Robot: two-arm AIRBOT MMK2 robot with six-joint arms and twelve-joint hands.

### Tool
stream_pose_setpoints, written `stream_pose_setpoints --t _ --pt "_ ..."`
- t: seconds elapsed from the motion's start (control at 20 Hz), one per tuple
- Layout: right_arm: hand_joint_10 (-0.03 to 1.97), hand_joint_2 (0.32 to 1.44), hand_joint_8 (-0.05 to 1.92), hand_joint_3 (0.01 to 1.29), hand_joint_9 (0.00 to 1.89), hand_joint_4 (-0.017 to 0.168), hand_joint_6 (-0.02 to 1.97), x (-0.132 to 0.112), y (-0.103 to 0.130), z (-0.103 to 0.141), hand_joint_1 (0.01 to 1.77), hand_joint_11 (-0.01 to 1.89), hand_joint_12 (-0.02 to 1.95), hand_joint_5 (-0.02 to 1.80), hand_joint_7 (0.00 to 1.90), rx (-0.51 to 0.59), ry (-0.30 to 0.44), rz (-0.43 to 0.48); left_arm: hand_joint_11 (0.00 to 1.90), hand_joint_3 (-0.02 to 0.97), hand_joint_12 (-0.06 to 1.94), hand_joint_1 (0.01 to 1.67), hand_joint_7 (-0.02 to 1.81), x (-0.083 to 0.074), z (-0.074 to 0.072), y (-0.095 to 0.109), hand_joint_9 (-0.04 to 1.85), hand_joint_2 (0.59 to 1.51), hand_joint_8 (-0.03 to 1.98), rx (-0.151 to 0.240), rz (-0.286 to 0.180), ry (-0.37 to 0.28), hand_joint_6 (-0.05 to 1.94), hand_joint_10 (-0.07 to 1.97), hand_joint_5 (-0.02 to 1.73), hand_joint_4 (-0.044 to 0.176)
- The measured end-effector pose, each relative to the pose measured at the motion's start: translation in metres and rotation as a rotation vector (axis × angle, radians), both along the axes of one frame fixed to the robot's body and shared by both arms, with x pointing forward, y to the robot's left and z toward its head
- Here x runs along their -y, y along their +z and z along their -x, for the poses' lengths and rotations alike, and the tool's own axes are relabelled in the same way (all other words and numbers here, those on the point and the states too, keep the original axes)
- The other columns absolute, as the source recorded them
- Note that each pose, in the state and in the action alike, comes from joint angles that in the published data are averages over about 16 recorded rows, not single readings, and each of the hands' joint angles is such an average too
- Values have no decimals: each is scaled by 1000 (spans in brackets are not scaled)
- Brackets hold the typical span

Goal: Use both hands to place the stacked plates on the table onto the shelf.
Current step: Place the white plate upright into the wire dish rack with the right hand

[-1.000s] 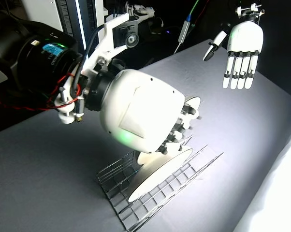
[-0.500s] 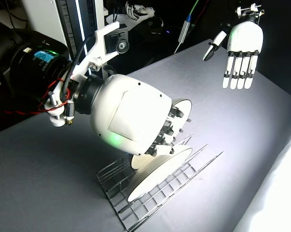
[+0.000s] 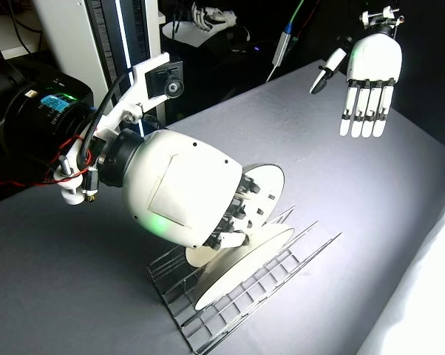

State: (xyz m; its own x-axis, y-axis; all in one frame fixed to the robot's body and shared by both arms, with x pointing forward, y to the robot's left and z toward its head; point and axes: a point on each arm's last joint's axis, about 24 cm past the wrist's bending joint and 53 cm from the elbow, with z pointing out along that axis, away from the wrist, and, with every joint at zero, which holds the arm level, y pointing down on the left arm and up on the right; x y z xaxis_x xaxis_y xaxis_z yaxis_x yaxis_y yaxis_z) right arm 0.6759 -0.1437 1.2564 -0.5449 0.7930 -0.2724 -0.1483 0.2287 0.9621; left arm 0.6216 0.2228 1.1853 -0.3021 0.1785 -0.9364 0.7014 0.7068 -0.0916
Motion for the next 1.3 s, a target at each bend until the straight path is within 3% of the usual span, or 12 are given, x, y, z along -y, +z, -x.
stream_pose_setpoints --t 1.3 --pt "1126 1024 903 14 945 -8 1105 13 -13 -4 1371 748 1258 813 963 19 -19 50 16 12 297 14 189 1 0 -4 163 1077 2 -10 -5 -4 9 6 182 0"
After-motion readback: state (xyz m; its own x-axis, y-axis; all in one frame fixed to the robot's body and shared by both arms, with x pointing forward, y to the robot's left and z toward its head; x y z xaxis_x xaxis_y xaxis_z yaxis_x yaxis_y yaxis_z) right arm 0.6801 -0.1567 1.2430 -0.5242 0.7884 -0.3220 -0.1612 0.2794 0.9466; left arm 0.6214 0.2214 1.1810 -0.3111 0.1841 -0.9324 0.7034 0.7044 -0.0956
